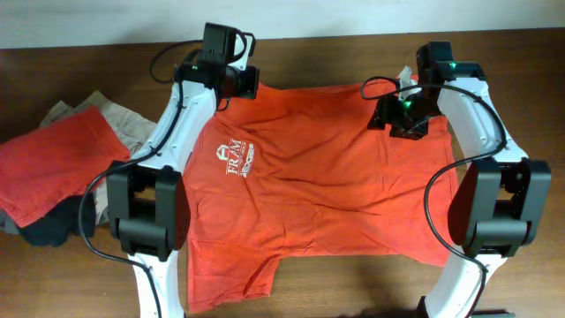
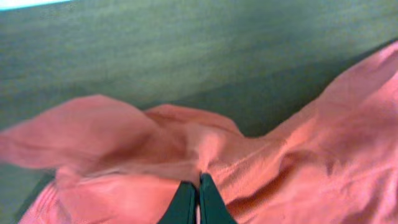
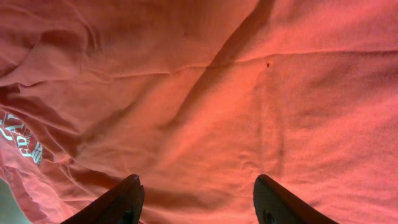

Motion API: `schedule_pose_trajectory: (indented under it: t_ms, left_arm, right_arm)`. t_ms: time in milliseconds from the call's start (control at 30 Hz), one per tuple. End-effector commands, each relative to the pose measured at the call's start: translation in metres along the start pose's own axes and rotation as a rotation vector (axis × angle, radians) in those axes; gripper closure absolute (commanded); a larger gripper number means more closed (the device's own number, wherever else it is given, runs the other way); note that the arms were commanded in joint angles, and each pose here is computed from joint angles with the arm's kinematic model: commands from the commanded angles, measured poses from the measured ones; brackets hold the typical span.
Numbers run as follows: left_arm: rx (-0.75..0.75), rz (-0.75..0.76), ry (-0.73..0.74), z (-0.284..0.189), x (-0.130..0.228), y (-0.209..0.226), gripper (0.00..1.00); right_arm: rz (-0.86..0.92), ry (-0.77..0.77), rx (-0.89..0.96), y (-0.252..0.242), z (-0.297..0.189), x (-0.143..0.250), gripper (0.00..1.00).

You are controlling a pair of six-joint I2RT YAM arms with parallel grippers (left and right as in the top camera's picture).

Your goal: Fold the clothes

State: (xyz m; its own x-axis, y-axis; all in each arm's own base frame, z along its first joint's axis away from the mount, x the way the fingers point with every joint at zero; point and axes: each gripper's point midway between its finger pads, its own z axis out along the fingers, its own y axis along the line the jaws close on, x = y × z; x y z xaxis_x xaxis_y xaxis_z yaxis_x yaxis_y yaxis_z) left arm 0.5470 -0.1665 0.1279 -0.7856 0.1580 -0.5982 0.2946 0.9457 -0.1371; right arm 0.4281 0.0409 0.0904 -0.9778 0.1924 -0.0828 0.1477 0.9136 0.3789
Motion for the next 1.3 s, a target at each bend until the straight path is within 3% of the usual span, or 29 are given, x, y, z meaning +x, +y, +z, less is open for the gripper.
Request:
schedule_pose_trajectory:
  t_ms: [0,533,967,1100,1133,1200,1267]
  left_arm:
    - [-0.013,0.013,0.015,-0.01,-0.004,0.001,0.99]
    - [0.024,0.072,0.303,-0.027,0.063,-0.058,0.99]
    - [-0.163,-0.125,0.528,-0.05,0.123,-0.075,0.99]
    - [-0.166,-0.115,0.553,-0.053,0.129,-0.079,0.83]
    - [-0.168,-0.113,0.557,-0.054,0.13,-0.079,0.71]
    - [-0.191,-0.103,0.556,-0.055,0.13,-0.075,0.63]
    - [-0.348,-0.062,0.507,-0.057,0.121,-0.044,0.53]
  right_arm:
    - [-0.007,0.015,0.016,-0.003,0.006,0.002,0.38]
    - [-0.006,0.014,0.022,-0.004,0.006,0.002,0.38]
    - [-0.006,0.014,0.022,-0.004,0.006,0.002,0.38]
    - [-0.006,0.014,0.022,-0.004,0.006,0.002,0.38]
    - [-0.007,0.014,0.022,-0.004,0.006,0.002,0.38]
    - [-0.007,0.014,0.022,-0.004,0.006,0.002,0.38]
    - [-0.007,0.014,0.022,-0.004,0.006,0.002,0.38]
